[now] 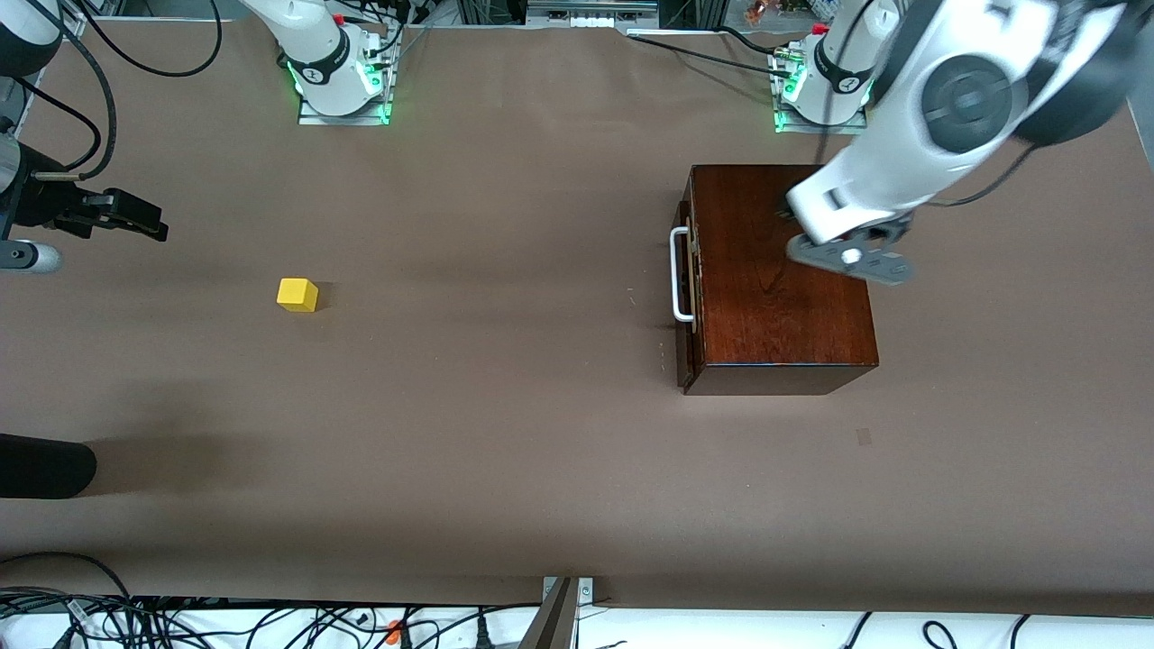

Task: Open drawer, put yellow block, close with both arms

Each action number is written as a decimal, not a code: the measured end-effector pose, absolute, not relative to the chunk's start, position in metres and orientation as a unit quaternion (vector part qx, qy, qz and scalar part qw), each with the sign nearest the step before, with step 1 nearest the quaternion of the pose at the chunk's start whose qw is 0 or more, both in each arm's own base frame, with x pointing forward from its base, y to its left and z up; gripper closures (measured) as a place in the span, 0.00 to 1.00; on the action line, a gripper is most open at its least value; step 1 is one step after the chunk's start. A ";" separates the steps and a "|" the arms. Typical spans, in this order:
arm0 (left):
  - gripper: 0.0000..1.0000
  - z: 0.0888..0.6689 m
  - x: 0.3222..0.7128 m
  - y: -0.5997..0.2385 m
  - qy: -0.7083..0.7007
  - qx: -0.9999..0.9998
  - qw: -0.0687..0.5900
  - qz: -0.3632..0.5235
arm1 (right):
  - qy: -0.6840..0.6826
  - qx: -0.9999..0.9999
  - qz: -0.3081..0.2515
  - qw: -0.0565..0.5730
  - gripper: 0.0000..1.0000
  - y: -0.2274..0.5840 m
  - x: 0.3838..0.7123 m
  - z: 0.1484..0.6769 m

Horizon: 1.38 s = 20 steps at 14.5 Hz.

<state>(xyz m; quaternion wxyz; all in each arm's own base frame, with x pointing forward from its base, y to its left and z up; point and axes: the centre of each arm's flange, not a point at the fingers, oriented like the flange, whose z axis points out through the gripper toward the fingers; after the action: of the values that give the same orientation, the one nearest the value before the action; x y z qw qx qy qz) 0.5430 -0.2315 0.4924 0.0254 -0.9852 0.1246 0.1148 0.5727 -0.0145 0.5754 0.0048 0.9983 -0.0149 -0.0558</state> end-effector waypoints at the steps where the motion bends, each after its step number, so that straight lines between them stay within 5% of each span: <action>1: 0.00 0.481 0.543 -0.251 0.111 -0.987 0.024 0.111 | -0.015 0.998 -0.056 0.005 0.00 -0.014 0.573 0.575; 9: 0.00 0.409 0.523 -0.401 0.048 -0.994 0.041 0.086 | -0.015 0.998 -0.056 0.005 0.00 -0.015 0.573 0.576; 20: 0.00 0.339 0.508 -0.423 0.067 -0.992 0.093 0.059 | -0.015 0.998 -0.056 0.005 0.00 -0.014 0.573 0.576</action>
<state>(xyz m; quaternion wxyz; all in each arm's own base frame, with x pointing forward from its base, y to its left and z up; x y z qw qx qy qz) 0.5082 -0.4228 0.3387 0.0933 -0.9916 0.0675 0.0590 0.5727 -0.0145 0.5756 0.0048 0.9983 -0.0149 -0.0556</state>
